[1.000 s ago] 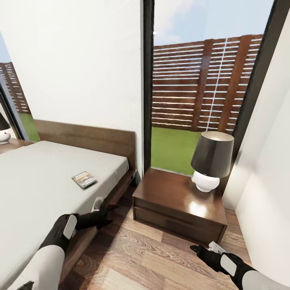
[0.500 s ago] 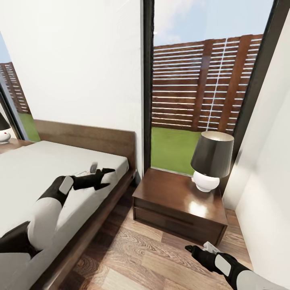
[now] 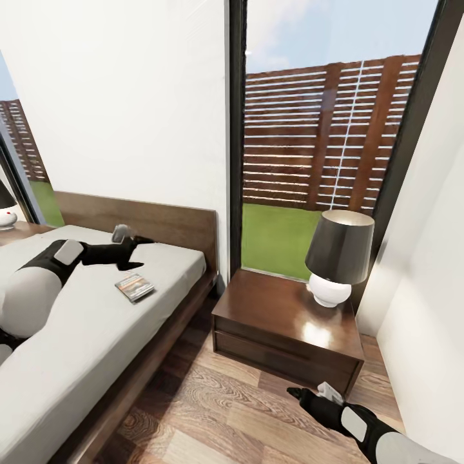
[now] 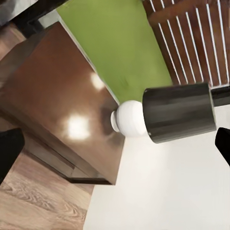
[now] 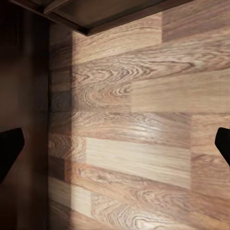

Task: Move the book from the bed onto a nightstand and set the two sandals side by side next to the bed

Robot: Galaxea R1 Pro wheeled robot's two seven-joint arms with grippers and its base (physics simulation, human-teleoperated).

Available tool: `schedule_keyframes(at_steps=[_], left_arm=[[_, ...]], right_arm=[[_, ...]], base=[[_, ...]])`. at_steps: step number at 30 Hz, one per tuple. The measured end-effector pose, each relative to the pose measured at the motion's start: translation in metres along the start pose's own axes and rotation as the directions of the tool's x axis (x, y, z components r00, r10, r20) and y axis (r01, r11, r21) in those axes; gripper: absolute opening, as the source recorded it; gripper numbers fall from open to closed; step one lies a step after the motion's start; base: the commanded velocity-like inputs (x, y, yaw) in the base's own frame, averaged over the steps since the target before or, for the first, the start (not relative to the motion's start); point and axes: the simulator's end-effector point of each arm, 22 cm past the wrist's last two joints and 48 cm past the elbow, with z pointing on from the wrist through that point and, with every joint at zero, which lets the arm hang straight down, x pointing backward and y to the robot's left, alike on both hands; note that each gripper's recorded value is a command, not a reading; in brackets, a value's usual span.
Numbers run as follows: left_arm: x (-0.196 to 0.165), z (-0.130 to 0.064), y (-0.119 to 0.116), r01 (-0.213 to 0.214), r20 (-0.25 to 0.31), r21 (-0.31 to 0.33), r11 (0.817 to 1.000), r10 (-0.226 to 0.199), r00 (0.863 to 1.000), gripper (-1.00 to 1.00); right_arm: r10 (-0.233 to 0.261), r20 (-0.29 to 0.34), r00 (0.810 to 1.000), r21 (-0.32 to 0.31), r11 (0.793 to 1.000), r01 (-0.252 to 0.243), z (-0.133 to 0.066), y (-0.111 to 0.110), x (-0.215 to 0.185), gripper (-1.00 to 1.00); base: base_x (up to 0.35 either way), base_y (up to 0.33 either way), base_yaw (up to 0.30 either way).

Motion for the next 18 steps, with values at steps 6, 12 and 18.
schedule_keyframes(at_steps=[6,12,18], left_arm=[[-0.043,-0.047,0.030,0.011,0.084,-0.091,0.996,-0.003,0.996,1.00],[-0.062,-0.076,0.053,0.027,0.125,-0.145,0.989,-0.009,0.992,1.00],[-0.069,-0.091,0.066,0.038,0.140,-0.173,0.984,-0.014,0.990,1.00]], right_arm=[[0.000,-0.001,1.000,-0.087,0.996,0.000,-0.001,0.019,0.000,1.00],[0.003,0.007,1.000,-0.114,0.993,-0.002,-0.002,0.024,-0.002,1.00],[0.005,0.016,1.000,-0.120,0.993,-0.003,-0.003,0.024,-0.005,1.00]], base=[[0.000,0.000,0.000],[0.000,0.000,0.000],[0.000,0.000,0.000]])
